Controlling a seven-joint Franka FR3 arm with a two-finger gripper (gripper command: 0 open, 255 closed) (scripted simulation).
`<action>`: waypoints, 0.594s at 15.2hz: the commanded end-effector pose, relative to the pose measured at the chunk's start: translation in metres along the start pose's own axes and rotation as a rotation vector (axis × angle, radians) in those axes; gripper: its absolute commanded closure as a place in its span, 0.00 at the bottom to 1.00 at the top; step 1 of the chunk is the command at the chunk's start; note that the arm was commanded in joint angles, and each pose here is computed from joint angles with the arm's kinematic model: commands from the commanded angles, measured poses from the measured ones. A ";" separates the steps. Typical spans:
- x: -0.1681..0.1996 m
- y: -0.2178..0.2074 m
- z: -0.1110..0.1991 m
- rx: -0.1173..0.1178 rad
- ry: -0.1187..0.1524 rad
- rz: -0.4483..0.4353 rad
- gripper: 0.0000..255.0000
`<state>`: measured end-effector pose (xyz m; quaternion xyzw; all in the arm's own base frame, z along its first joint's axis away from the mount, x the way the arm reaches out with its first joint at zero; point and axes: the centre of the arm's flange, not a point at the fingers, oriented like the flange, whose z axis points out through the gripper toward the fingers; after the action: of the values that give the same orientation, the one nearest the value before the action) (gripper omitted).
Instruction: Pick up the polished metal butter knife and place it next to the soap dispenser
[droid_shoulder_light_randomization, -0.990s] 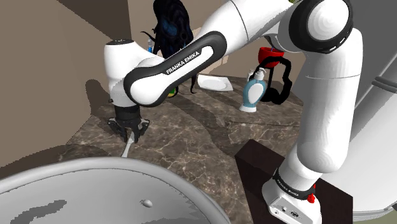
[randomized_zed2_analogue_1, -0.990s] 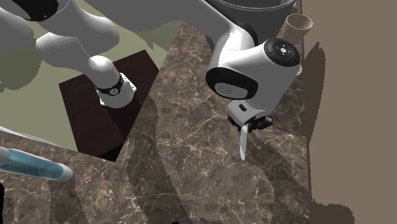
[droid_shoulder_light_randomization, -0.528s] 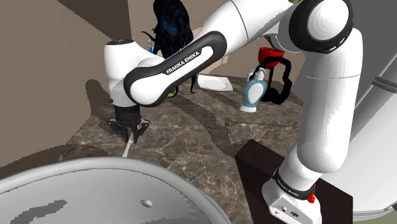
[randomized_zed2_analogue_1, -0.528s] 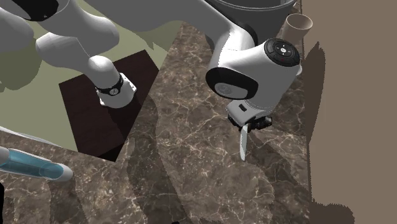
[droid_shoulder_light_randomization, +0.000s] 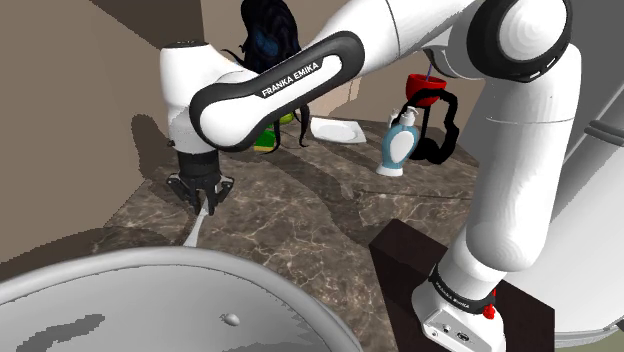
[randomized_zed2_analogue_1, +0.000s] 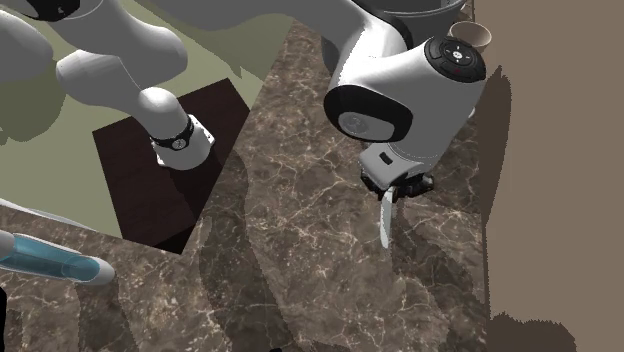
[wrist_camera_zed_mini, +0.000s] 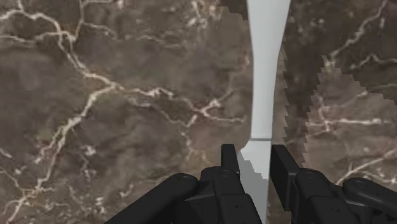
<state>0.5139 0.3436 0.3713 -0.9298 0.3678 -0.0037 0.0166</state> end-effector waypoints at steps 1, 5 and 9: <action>0.000 -0.001 -0.011 0.000 0.000 0.000 1.00; 0.000 -0.002 -0.032 0.000 0.000 0.000 1.00; 0.000 -0.002 -0.053 0.000 0.000 0.000 1.00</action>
<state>0.5139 0.3444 0.4176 -0.9297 0.3679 -0.0036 0.0166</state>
